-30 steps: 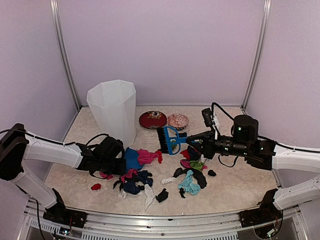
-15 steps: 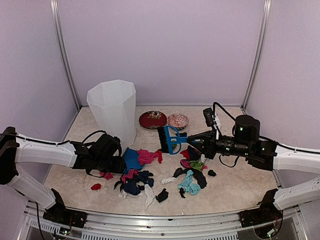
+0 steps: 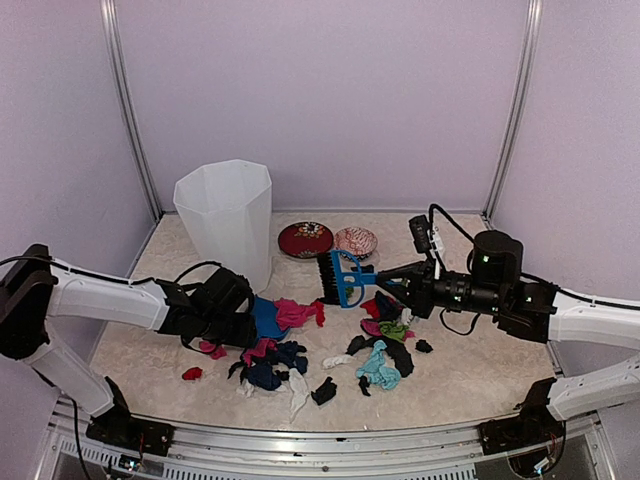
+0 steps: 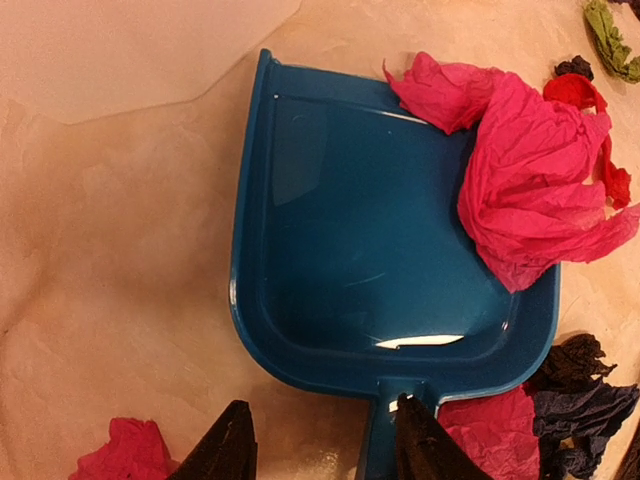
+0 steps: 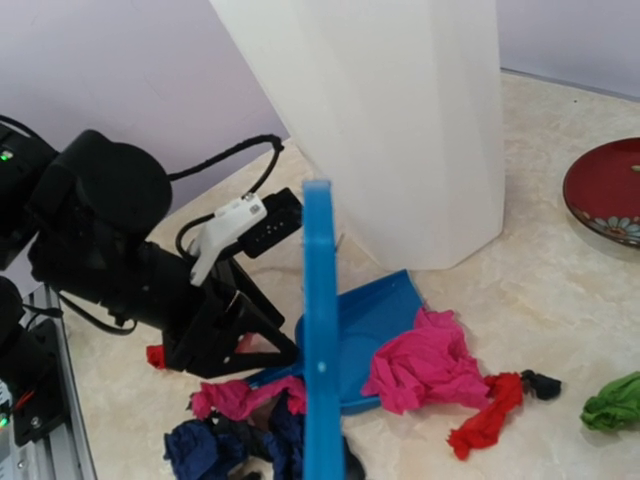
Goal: Sweep away the paper scraps from the table
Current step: Pick up the dustpan from the center of the board.
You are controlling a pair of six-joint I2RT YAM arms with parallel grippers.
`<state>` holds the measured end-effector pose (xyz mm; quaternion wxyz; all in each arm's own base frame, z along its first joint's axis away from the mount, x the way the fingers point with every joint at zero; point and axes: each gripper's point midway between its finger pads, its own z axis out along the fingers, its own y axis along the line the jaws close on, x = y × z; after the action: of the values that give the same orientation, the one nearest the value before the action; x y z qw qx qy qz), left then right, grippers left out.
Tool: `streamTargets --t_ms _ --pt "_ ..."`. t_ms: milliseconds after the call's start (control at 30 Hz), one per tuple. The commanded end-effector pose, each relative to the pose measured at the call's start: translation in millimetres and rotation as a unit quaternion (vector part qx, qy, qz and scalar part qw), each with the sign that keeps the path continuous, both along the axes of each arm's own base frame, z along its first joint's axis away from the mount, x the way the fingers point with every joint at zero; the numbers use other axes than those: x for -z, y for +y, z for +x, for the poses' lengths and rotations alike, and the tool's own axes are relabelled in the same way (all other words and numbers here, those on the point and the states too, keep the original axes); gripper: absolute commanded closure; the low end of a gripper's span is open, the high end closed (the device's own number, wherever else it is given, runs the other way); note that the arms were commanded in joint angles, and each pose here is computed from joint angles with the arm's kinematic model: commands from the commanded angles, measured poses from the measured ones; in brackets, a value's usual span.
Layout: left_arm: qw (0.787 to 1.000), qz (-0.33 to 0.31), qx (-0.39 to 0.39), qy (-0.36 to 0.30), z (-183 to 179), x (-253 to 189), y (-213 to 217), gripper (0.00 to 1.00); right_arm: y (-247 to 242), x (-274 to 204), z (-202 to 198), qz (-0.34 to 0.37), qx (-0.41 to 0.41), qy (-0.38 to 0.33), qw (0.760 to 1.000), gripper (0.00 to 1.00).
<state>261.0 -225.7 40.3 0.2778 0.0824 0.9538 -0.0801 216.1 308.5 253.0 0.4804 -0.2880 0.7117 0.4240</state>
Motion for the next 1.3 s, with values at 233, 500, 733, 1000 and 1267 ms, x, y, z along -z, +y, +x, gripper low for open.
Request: streamTargets --t_ms 233,500,733,1000,1267 --pt "1.000 0.005 0.009 0.003 5.9 7.7 -10.2 0.57 -2.9 -3.2 -2.5 0.008 0.005 -0.004 1.000 1.00" --pt "1.000 -0.003 0.015 0.009 4.5 10.2 -14.7 0.81 -4.0 -1.5 -3.1 0.008 0.006 -0.003 1.000 1.00" --pt "1.000 -0.007 0.021 0.011 4.8 9.0 -18.2 0.98 -4.5 -2.4 -3.2 0.008 0.007 -0.005 1.000 1.00" --pt "1.000 -0.011 0.023 -0.003 7.1 -2.8 -19.8 1.00 -3.6 -4.4 -2.7 0.008 0.006 -0.008 1.000 1.00" --pt "0.998 -0.006 0.030 -0.046 12.5 -37.3 -29.9 1.00 -3.2 -6.5 -2.0 0.007 0.006 -0.010 1.000 1.00"
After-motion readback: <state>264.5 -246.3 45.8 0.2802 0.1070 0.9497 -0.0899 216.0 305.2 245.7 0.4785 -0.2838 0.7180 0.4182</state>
